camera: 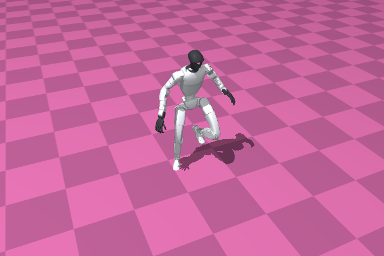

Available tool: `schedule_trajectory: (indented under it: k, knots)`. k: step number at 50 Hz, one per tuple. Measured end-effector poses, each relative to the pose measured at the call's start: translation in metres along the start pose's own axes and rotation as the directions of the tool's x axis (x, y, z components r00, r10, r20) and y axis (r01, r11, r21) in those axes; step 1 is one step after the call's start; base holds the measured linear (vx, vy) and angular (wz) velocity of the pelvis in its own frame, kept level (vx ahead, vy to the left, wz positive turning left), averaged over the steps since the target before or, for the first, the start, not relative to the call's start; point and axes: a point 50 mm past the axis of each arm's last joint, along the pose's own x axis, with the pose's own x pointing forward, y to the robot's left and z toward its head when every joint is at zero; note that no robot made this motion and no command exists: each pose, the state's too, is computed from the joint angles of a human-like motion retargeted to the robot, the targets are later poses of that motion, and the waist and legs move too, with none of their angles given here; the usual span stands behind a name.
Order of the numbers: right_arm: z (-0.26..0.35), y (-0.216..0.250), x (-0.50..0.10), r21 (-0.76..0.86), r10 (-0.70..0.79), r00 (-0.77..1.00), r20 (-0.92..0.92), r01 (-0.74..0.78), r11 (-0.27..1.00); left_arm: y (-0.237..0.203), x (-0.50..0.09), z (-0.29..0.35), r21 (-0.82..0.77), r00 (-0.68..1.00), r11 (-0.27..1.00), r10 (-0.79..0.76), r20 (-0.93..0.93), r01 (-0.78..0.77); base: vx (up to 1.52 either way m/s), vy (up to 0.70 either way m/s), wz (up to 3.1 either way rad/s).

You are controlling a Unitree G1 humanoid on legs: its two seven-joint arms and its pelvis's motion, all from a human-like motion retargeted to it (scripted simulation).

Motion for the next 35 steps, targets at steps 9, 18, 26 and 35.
schedule_trajectory:
  k: [9,18,26,35]
  knots:
    - [0.017,0.026,-0.003,-0.007,0.087,0.992,0.090,-0.087,0.996,-0.010,-0.010,-0.021,0.207,0.992,0.971,-0.114,-0.047,0.122,0.11,-0.08,-0.42]
    - [-0.001,0.040,-0.011,0.077,0.077,0.997,0.032,-0.079,0.994,-0.021,0.004,-0.008,0.218,0.987,0.963,-0.150,-0.055,0.159,-0.01,0.03,0.37]
    - [-0.018,0.055,-0.017,0.041,0.114,0.993,-0.027,-0.113,0.993,0.008,0.017,-0.003,0.231,0.997,0.972,-0.026,-0.074,0.043,-0.05,-0.13,-0.14]
    - [-0.036,0.056,-0.021,0.017,0.110,0.989,-0.101,-0.109,0.994,0.020,0.002,-0.051,0.180,0.957,0.983,0.030,-0.290,0.024,0.04,-0.24,-0.30]
